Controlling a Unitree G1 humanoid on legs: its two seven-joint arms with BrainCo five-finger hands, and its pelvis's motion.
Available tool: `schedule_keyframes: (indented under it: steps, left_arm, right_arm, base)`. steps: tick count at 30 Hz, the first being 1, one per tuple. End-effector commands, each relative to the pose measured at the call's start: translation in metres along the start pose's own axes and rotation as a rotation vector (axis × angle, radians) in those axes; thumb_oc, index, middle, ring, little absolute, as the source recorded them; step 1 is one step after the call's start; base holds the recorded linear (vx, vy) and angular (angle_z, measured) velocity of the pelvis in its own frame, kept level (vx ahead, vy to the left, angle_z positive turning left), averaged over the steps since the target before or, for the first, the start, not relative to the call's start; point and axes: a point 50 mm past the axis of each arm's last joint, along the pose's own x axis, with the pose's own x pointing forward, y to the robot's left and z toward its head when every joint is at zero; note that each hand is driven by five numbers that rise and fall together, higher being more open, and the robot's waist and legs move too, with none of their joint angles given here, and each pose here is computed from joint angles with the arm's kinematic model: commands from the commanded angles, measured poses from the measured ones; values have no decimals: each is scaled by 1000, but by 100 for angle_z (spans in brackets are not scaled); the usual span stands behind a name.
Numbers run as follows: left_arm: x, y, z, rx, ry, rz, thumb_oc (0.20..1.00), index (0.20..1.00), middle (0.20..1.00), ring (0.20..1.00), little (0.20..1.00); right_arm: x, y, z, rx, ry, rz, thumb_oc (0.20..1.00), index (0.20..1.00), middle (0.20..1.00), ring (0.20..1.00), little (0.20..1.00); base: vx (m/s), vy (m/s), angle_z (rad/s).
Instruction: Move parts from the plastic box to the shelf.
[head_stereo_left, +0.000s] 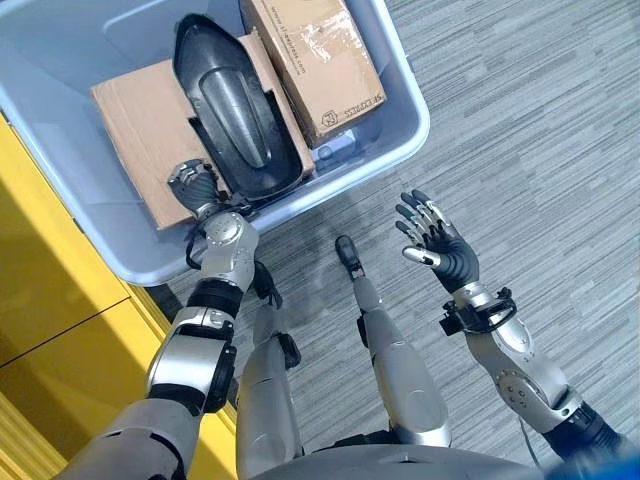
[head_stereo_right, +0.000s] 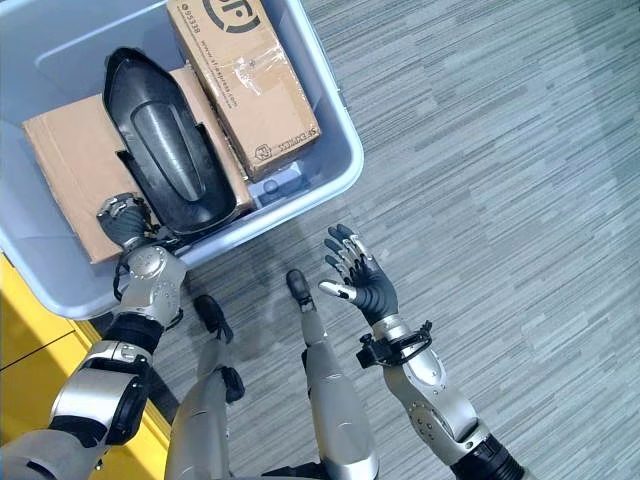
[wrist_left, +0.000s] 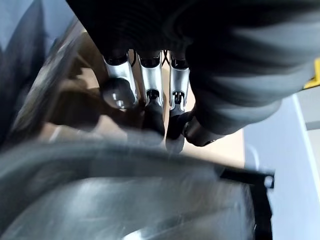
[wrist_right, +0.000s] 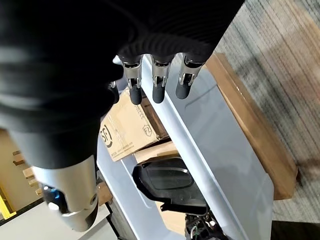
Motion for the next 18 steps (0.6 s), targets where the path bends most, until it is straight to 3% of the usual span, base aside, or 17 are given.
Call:
schedule_keyframes:
  steps: [1,9,10,18]
  left_arm:
    - [-1,2,-19,124,47,-13,200,200,200,200,200]
    - [-5,2,-19,132,23,-17,200,200,200,200,200]
    - [-5,4,-18,111,22,-5,1000,1000,1000,1000,1000]
    - [-9,13,-15,40,-1,45,1000,1000,1000,1000,1000]
  right_arm:
    - [0,-2,22,6,-112,10,1000,1000,1000,1000,1000]
    - [-2,-5,21,-2,-109,5,1000,1000,1000,1000,1000]
    - [-3,-5,20,-2,-104,0,1000,1000,1000,1000,1000]
    - [-1,-3,20,3,-107,5,1000,1000,1000,1000,1000]
  base:
    - [0,0,0]
    - [0,0,0]
    - [0,0,0]
    - [0,0,0]
